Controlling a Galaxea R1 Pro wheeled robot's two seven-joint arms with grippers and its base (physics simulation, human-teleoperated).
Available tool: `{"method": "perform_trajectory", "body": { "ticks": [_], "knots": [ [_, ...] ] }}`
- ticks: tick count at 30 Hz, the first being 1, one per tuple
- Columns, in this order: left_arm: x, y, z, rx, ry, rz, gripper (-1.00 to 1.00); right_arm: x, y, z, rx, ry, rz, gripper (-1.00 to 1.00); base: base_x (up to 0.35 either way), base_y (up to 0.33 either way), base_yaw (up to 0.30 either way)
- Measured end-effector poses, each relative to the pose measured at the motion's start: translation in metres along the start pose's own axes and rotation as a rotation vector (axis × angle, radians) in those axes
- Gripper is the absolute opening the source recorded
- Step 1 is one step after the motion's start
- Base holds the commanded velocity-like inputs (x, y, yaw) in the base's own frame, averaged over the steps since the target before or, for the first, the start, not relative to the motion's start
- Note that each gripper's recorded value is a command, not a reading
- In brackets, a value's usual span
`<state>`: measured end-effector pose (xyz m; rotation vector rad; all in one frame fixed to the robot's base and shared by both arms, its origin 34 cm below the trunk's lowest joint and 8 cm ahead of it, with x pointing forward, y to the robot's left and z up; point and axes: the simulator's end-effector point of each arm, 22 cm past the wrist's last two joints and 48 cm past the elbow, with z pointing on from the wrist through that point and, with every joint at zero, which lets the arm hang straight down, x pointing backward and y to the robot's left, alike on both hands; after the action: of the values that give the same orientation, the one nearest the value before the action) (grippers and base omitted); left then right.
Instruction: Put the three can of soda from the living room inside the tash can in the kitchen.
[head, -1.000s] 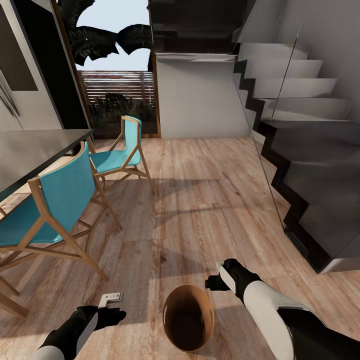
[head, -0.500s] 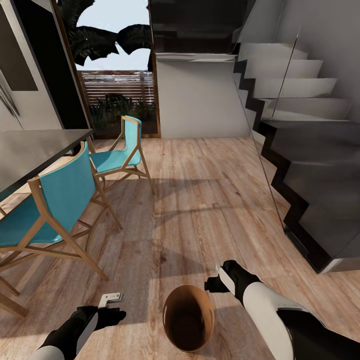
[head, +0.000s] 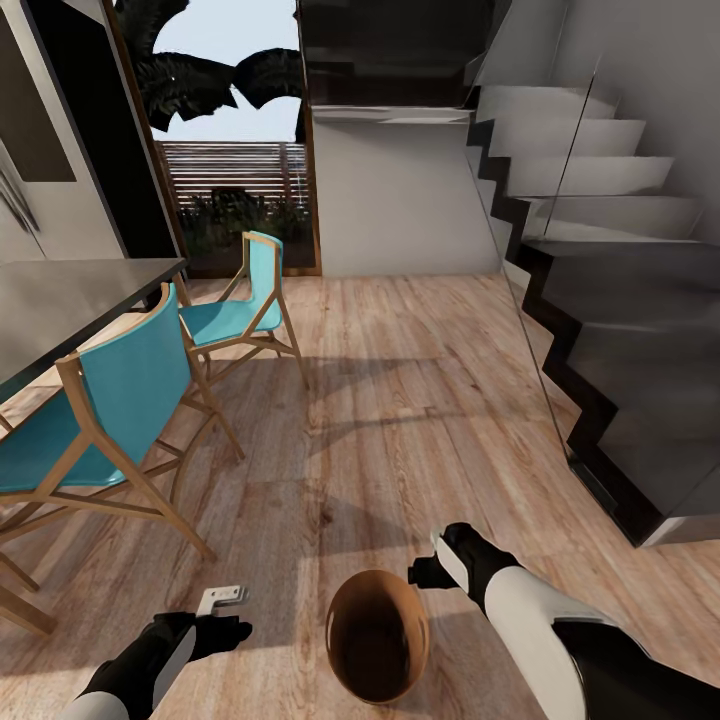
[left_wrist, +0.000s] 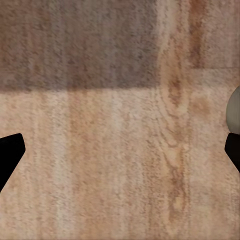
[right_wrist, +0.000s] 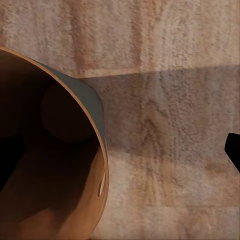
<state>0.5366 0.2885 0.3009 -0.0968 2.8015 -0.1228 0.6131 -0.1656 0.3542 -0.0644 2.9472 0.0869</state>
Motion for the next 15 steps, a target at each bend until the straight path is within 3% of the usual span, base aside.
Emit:
{"method": "perform_trajectory", "body": {
  "ticks": [15],
  "knots": [
    [0.0009, 0.0003, 0.0002, -0.001, 0.002, 0.000, 1.00, 0.0021, -0.0002, 0.0006, 0.003, 0.004, 0.000, 1.00, 0.000, 0.000, 0.000]
  ]
}}
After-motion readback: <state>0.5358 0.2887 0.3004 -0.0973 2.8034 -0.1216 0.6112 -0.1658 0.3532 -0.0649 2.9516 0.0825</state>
